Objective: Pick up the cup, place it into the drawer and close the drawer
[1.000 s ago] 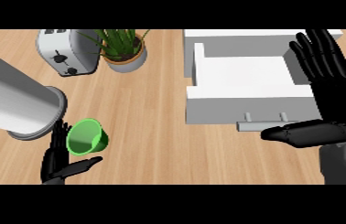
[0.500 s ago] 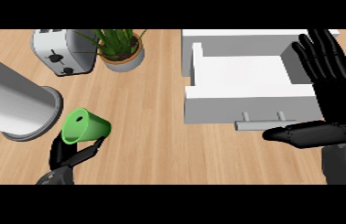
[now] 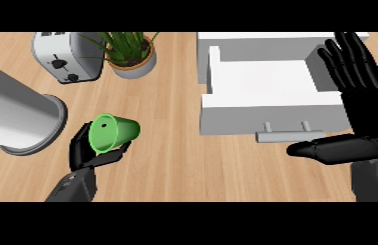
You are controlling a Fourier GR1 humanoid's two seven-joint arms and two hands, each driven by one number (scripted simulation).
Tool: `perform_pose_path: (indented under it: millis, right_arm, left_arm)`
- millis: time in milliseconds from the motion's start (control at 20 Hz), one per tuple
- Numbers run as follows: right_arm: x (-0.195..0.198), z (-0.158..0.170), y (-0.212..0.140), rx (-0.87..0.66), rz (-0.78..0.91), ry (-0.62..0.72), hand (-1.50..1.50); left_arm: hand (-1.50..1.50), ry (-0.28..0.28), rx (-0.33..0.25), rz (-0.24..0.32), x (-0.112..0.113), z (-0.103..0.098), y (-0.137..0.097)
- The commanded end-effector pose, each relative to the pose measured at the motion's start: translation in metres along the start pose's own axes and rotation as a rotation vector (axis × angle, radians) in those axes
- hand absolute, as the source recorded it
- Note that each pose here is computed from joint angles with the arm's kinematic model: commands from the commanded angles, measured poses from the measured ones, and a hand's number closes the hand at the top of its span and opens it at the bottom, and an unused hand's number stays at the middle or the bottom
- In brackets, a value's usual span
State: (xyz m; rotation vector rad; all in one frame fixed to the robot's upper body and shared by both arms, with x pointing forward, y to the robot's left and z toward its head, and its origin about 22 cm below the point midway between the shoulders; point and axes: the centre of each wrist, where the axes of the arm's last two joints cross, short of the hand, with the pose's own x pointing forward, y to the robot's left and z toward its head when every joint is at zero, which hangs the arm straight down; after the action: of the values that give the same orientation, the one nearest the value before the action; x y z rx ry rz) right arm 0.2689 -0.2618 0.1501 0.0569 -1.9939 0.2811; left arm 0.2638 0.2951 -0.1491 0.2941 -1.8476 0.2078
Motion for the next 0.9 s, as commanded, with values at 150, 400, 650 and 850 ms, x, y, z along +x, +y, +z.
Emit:
perform_pose_path:
  millis: [150,400,650,850]
  right_arm:
    - [0.001,-0.001,0.007,-0.019,-0.022,-0.002,-1.5]
    - [-0.014,0.019,-0.003,-0.011,-0.002,0.011,-1.5]
    - [-0.009,0.007,-0.018,-0.03,0.016,0.031,-1.5]
    - [0.001,0.002,-0.019,-0.053,0.022,0.022,-1.5]
  left_arm:
    - [1.5,-0.214,-0.094,0.25,0.022,-0.05,-0.035]
    - [1.5,-0.234,-0.249,0.288,0.043,-0.08,-0.069]
    - [1.5,-0.282,-0.347,0.303,0.089,-0.122,-0.115]
    - [1.5,-0.292,-0.468,0.307,0.135,-0.147,-0.157]
